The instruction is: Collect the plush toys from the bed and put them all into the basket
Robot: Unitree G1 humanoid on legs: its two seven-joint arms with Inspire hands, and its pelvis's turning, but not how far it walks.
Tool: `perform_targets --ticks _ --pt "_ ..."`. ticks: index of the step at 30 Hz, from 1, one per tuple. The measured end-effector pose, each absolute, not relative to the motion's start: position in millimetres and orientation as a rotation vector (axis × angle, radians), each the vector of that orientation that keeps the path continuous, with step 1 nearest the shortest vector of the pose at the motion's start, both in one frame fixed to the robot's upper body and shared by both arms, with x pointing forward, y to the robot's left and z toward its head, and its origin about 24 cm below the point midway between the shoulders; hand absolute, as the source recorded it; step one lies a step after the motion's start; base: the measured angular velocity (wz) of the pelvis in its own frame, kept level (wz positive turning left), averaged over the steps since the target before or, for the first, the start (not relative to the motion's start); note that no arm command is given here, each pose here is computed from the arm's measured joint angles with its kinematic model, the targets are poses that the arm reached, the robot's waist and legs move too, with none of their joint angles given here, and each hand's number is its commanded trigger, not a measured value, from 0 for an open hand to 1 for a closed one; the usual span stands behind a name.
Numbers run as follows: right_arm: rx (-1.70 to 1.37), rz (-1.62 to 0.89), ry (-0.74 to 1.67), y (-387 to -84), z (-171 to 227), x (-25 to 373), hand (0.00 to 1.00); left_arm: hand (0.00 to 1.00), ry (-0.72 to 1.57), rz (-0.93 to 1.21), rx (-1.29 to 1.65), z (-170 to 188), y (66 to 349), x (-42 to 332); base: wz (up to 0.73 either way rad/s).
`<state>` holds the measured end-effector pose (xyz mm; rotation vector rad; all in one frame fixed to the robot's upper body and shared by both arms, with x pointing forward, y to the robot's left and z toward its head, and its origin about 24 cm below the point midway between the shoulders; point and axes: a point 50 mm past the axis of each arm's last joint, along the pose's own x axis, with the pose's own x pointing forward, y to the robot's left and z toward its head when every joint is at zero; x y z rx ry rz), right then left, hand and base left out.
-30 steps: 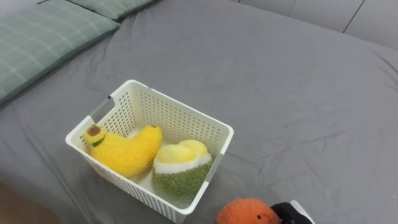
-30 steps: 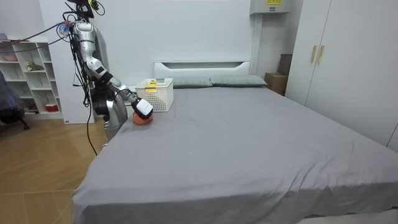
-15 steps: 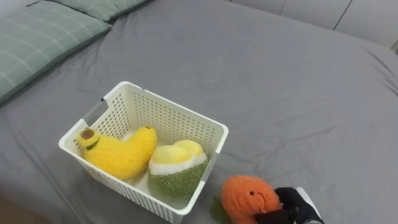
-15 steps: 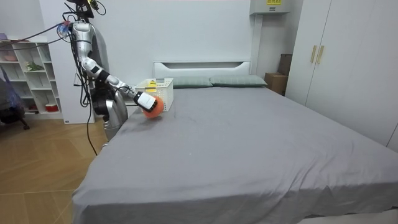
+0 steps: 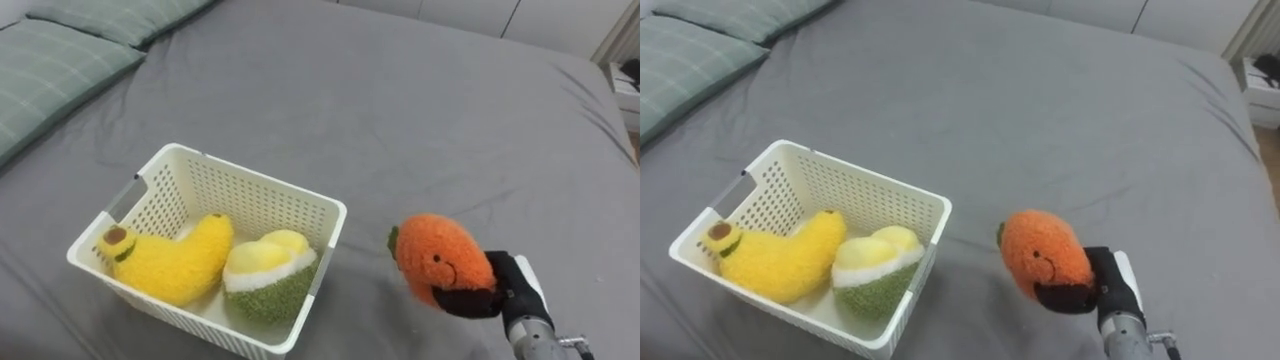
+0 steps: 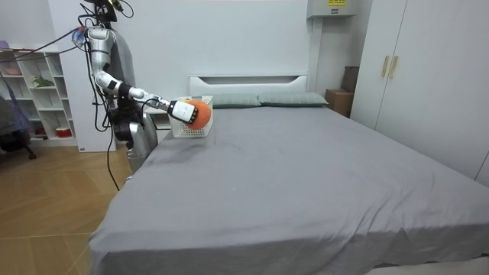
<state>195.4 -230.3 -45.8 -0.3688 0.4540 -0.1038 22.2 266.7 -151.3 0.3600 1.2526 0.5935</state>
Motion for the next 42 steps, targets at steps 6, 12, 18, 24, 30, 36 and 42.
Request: perform_targets --ticks 6,12,18,24,30,36,42 --pt "-0.352 -0.111 0.331 -226.7 -20.2 208.6 1.00 0.00 1.256 0.596 0.362 -151.3 266.9 20.4 0.00" --pt "-0.369 -0.098 0.228 -220.6 2.1 220.1 1.00 0.00 1.249 0.598 0.362 -151.0 267.3 23.0 -0.04" --pt "-0.405 -0.057 0.030 -204.1 44.8 236.5 1.00 0.00 1.235 0.584 0.356 -151.0 266.7 29.5 0.00" --pt "-0.475 0.010 -0.074 -185.7 70.4 243.5 1.00 0.00 1.237 0.558 0.344 -152.0 264.8 32.2 -0.03" --pt "-0.517 0.125 -0.180 -155.5 91.3 257.6 1.00 0.00 1.296 0.538 0.351 -156.8 261.4 24.6 -0.01" --pt "-0.514 0.203 -0.251 -136.1 106.5 258.5 1.00 0.00 1.297 0.535 0.352 -157.2 260.7 28.6 0.02" --pt "-0.514 0.271 -0.274 -119.5 112.7 261.2 1.00 0.00 1.297 0.542 0.362 -156.0 263.9 30.5 0.02"
